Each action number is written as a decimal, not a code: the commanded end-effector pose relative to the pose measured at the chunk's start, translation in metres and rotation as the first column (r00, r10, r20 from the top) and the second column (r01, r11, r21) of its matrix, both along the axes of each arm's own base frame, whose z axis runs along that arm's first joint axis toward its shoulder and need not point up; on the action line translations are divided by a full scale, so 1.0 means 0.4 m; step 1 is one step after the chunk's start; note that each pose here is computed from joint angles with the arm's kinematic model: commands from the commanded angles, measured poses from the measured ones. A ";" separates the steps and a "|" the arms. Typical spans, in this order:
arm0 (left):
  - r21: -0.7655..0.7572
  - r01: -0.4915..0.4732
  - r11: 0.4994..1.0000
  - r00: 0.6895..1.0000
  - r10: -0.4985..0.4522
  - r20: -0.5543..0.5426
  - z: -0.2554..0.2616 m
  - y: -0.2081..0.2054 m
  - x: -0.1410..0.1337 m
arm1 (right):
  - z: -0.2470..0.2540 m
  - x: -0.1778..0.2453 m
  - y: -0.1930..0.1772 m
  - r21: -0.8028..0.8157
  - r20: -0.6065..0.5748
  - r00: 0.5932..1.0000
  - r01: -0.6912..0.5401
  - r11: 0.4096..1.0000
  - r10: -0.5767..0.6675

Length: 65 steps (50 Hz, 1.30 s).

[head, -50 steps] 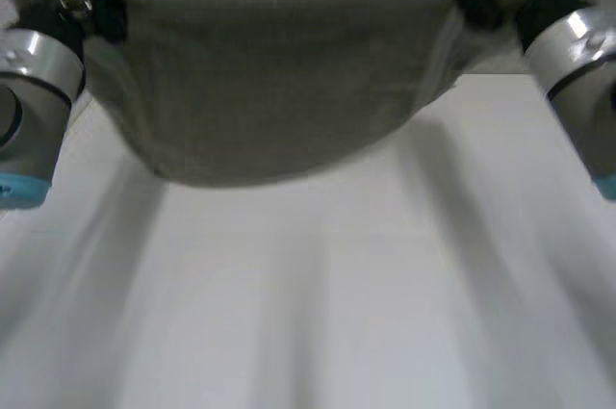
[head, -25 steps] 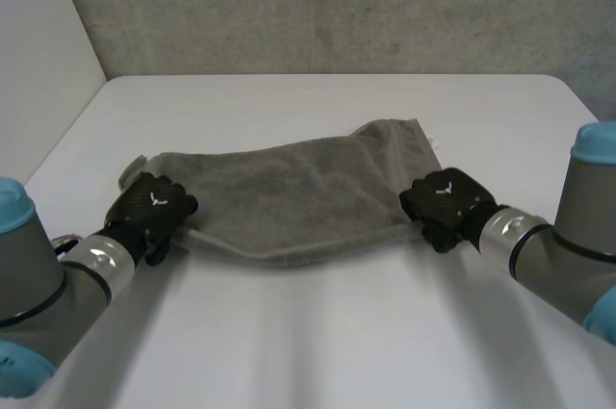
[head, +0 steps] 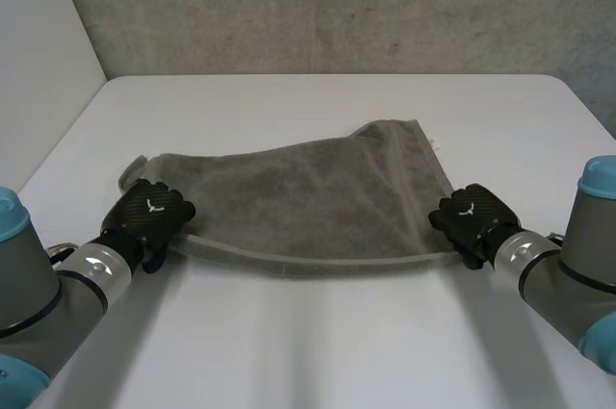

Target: Fold the towel.

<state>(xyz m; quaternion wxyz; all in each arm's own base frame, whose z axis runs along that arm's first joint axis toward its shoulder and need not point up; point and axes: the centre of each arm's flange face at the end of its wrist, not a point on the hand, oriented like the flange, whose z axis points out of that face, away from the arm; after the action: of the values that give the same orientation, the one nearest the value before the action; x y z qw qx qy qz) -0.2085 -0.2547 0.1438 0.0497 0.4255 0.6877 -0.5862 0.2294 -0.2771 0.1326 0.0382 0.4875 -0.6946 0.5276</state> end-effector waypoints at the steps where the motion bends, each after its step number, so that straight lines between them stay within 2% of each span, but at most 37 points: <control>1: -0.002 -0.001 1.000 1.000 0.001 -0.001 0.000 -0.004 -0.001 | 0.000 -0.012 -0.010 0.000 0.000 1.000 0.013 1.000 -0.013; 16: -0.003 -0.005 1.000 1.000 0.005 -0.004 -0.004 -0.010 0.001 | -0.018 -0.015 -0.019 0.027 -0.004 1.000 0.022 0.999 -0.022; 29: -0.010 -0.064 0.998 0.998 0.064 -0.003 -0.028 -0.056 0.034 | 0.048 -0.145 -0.109 -0.034 0.022 0.980 0.199 0.979 -0.199; 33: -0.010 -0.067 0.998 0.998 0.067 -0.003 -0.027 -0.058 0.036 | 0.054 -0.162 -0.116 -0.031 0.026 0.975 0.221 0.975 -0.220; 46: 0.003 -0.059 0.998 0.998 0.059 -0.001 -0.029 -0.046 0.035 | 0.082 -0.169 -0.116 -0.056 0.042 0.975 0.221 0.974 -0.219; 58: 0.023 -0.028 0.999 0.995 0.030 -0.096 0.018 -0.033 0.028 | 0.111 -0.165 -0.100 -0.061 0.045 0.977 0.213 0.975 -0.210; 60: -0.014 -0.049 0.999 0.992 0.047 -0.118 0.072 -0.038 0.043 | 0.129 -0.165 -0.096 -0.072 0.048 0.977 0.213 0.975 -0.210; 63: -0.041 -0.072 0.997 0.989 0.066 -0.133 0.105 -0.042 0.058 | 0.199 -0.166 -0.078 -0.117 0.066 0.978 0.206 0.972 -0.200; 65: -0.099 -0.090 0.991 0.980 0.070 -0.188 0.180 -0.041 0.076 | 0.283 -0.162 -0.059 -0.172 0.123 0.977 0.195 0.966 -0.175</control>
<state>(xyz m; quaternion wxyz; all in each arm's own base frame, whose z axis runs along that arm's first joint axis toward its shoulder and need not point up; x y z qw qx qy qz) -0.1926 -0.2702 0.1650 0.0276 0.3776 0.6960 -0.6101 0.1635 -0.3146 0.1883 0.0987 0.3984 -0.7199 0.5597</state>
